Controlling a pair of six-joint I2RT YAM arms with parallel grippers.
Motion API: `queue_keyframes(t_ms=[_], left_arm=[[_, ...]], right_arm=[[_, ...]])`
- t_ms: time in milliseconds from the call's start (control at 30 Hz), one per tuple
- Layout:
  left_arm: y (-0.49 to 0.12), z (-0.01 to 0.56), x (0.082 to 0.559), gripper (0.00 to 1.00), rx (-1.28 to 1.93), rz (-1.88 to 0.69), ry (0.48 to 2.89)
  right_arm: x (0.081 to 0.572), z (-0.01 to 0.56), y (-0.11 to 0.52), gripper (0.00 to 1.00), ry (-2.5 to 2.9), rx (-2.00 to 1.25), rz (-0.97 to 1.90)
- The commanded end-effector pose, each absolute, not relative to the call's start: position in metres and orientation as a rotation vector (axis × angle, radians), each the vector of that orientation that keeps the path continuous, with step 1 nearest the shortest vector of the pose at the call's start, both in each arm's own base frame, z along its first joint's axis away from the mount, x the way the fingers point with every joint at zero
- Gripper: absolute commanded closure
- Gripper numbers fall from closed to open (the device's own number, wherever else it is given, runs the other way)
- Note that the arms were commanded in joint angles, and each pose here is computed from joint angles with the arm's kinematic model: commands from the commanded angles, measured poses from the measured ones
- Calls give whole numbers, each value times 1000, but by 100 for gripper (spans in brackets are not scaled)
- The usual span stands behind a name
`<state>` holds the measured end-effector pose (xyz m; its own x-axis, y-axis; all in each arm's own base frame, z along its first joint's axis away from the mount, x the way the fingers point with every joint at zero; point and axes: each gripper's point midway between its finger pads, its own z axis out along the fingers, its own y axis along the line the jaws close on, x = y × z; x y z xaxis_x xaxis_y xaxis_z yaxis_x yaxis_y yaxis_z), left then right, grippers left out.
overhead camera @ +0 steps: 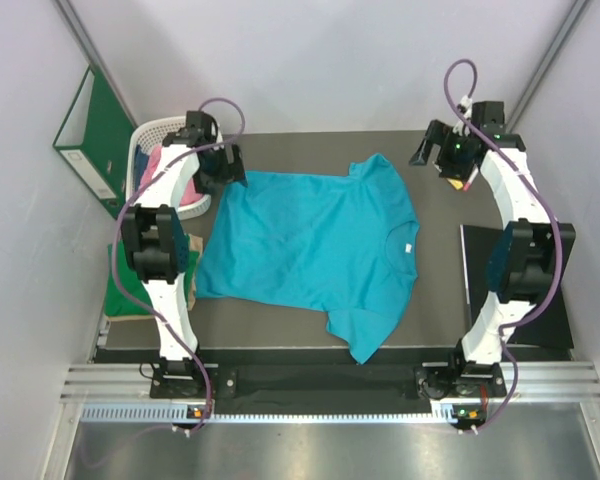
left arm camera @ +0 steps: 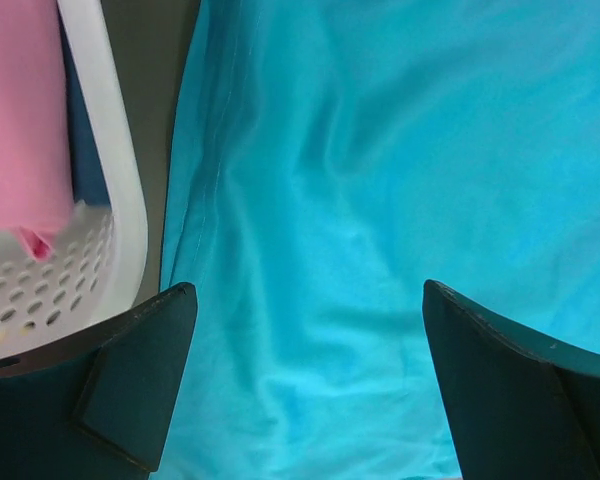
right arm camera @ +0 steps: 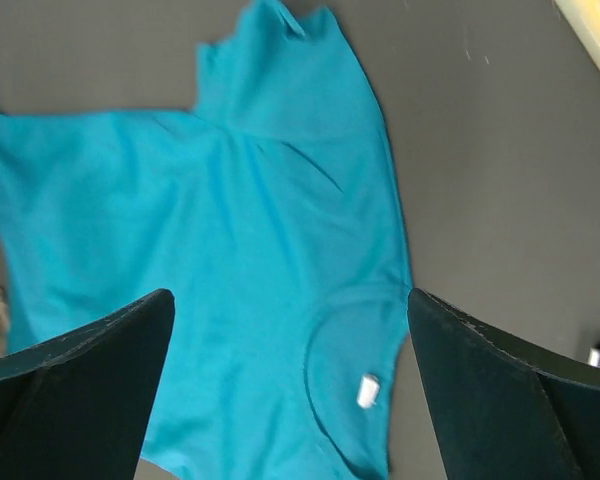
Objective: Fold and stack the t-shirts
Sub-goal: Flatten out the tshirt
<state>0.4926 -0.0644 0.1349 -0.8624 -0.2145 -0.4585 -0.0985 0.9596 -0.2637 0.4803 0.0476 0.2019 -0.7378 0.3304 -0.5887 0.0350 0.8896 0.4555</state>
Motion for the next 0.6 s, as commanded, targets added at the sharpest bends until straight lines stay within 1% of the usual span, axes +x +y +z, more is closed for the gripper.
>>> queue_keyframes(t_ms=[0, 167, 367, 400, 567], left_arm=[[-62, 109, 466, 1, -140, -224, 2723], [-61, 79, 429, 1, -92, -125, 2875], [-55, 69, 409, 1, -93, -74, 2912], [-54, 69, 407, 1, -92, -62, 2916], [-54, 74, 398, 1, -98, -74, 2917]], right_arm=[[447, 167, 35, 0, 2531, 196, 345], [421, 135, 32, 1, 2640, 213, 283], [406, 95, 28, 6, 2739, 259, 232], [402, 87, 43, 7, 2759, 218, 244], [399, 58, 56, 11, 2802, 200, 245]])
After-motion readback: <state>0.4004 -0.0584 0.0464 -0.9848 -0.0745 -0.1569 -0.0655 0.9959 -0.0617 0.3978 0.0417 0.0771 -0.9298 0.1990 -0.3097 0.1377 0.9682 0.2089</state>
